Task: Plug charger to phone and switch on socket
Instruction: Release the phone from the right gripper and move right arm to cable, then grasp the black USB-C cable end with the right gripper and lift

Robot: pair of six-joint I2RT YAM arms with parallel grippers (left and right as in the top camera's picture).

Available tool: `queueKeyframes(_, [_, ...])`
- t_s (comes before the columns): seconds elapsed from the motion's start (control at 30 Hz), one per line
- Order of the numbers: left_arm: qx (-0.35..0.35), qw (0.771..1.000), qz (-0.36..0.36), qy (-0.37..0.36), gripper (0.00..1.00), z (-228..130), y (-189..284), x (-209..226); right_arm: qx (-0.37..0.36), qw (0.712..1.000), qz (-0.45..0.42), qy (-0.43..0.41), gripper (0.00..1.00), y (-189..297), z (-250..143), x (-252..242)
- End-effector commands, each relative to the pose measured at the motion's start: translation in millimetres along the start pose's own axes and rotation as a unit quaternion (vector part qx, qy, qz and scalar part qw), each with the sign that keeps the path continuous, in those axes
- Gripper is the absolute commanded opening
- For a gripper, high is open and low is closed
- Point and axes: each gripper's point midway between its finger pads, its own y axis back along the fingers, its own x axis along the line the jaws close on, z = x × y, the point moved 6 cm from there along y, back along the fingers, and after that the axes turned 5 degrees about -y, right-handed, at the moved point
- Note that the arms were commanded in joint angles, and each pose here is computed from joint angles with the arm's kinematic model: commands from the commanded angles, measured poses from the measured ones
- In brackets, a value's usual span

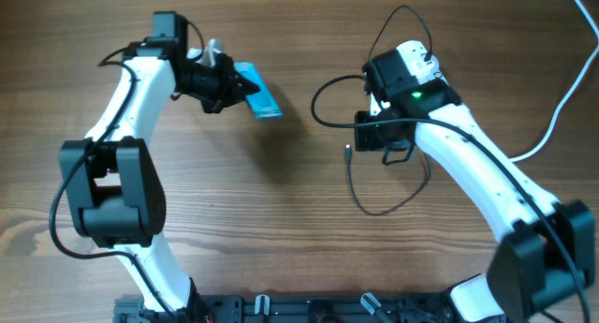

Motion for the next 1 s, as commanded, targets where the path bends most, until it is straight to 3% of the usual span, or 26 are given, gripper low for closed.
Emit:
queueKeyframes(0.0, [-0.03, 1.0, 0.01, -0.003, 0.04, 7, 17, -1, 0.059, 0.998, 0.015, 0.012, 0.38, -39, -10, 2])
queueKeyframes(0.17, [-0.03, 0.999, 0.01, -0.004, 0.04, 7, 17, -1, 0.087, 0.996, 0.001, 0.023, 0.35, -75, -14, 7])
queueKeyframes(0.37, [-0.03, 0.999, 0.01, -0.003, 0.04, 7, 17, -1, 0.076, 0.993, -0.091, 0.016, 0.32, -101, -24, 9])
queueKeyframes(0.63, [-0.029, 1.0, 0.011, -0.002, 0.04, 7, 17, -1, 0.082, 0.992, -0.095, 0.017, 0.27, -114, -26, 10])
queueKeyframes(0.77, [-0.029, 1.0, 0.011, -0.002, 0.04, 7, 17, -1, 0.089, 0.992, -0.086, 0.016, 0.18, -115, -27, 12])
queueKeyframes(0.97, [-0.029, 1.0, 0.011, -0.002, 0.04, 7, 17, -1, 0.094, 0.992, -0.084, 0.015, 0.18, -115, -29, 12])
